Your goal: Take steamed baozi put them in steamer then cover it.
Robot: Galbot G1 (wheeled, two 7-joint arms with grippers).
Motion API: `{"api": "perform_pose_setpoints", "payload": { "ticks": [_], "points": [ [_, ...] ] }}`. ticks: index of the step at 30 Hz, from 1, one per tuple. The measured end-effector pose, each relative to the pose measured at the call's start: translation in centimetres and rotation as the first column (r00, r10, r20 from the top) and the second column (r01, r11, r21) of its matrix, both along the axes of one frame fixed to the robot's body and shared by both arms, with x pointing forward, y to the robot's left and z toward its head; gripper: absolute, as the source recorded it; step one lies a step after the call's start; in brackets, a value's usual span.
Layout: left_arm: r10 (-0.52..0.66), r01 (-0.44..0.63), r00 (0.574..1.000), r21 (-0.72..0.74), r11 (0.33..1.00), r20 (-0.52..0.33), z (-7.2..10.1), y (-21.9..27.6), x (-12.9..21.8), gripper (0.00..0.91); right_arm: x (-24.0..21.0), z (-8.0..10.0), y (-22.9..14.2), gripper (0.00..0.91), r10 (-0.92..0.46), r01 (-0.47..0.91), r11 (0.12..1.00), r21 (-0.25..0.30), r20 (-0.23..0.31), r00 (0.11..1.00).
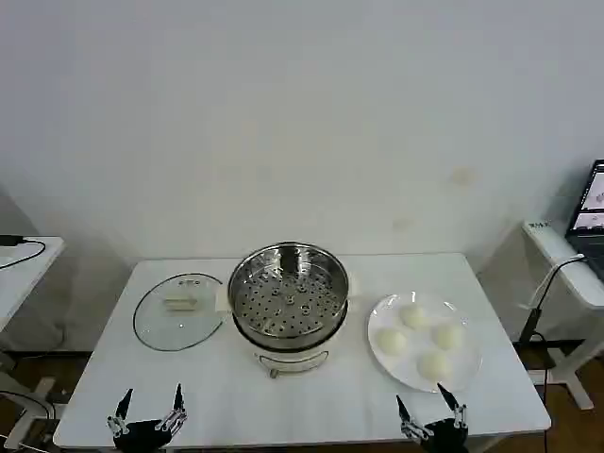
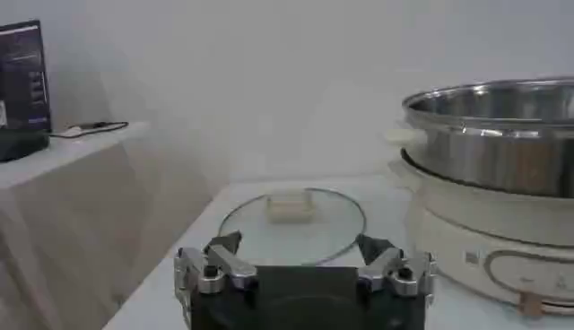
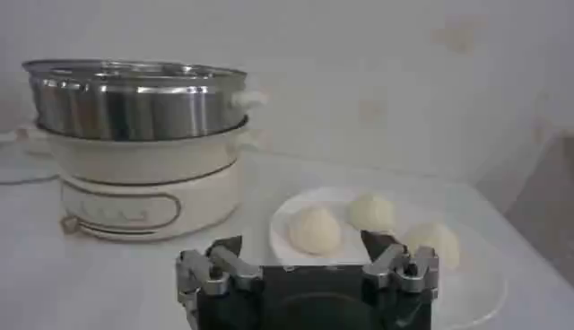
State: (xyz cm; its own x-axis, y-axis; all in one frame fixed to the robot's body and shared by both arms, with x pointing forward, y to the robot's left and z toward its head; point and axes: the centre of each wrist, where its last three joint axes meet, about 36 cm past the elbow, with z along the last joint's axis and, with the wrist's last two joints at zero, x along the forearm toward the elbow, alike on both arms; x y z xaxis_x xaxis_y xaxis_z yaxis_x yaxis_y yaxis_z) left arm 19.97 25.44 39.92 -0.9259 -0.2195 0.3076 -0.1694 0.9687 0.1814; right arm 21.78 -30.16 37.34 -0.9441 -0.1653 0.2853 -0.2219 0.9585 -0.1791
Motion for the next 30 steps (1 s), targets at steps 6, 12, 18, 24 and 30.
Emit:
{"api": "perform_pose_setpoints", "payload": {
  "ticks": [6, 12, 18, 24, 30],
  "points": [
    [-0.007, 0.01, 0.999, 0.053, 0.999, -0.046, 0.3, 0.1, 0.5, 0.907, 3.4, 2.1, -4.2, 0.907, 0.095, -0.091, 0.978, -0.185, 0.01, 0.995],
    [-0.008, 0.014, 0.997, 0.081, 0.997, -0.071, 0.2, -0.3, 0.8, 0.907, 8.1, 4.7, -8.6, 0.907, 0.217, -0.214, 0.904, -0.371, -0.033, 0.976],
    [-0.011, 0.02, 0.997, 0.113, 0.993, -0.078, 0.4, -0.2, 1.3, 0.907, 14.0, 8.0, -12.0, 0.907, 0.339, -0.349, 0.78, -0.519, -0.118, 0.933],
    [-0.005, 0.015, 0.998, 0.143, 0.99, -0.066, 0.8, 0.3, 2.0, 0.907, 21.2, 11.2, -13.3, 0.907, 0.443, -0.492, 0.633, -0.598, -0.241, 0.863],
    [0.009, 0.0, 0.998, 0.159, 0.987, -0.058, 0.8, 0.6, 2.5, 0.907, 28.2, 13.1, -13.2, 0.907, 0.499, -0.622, 0.487, -0.613, -0.39, 0.774]
  ]
}}
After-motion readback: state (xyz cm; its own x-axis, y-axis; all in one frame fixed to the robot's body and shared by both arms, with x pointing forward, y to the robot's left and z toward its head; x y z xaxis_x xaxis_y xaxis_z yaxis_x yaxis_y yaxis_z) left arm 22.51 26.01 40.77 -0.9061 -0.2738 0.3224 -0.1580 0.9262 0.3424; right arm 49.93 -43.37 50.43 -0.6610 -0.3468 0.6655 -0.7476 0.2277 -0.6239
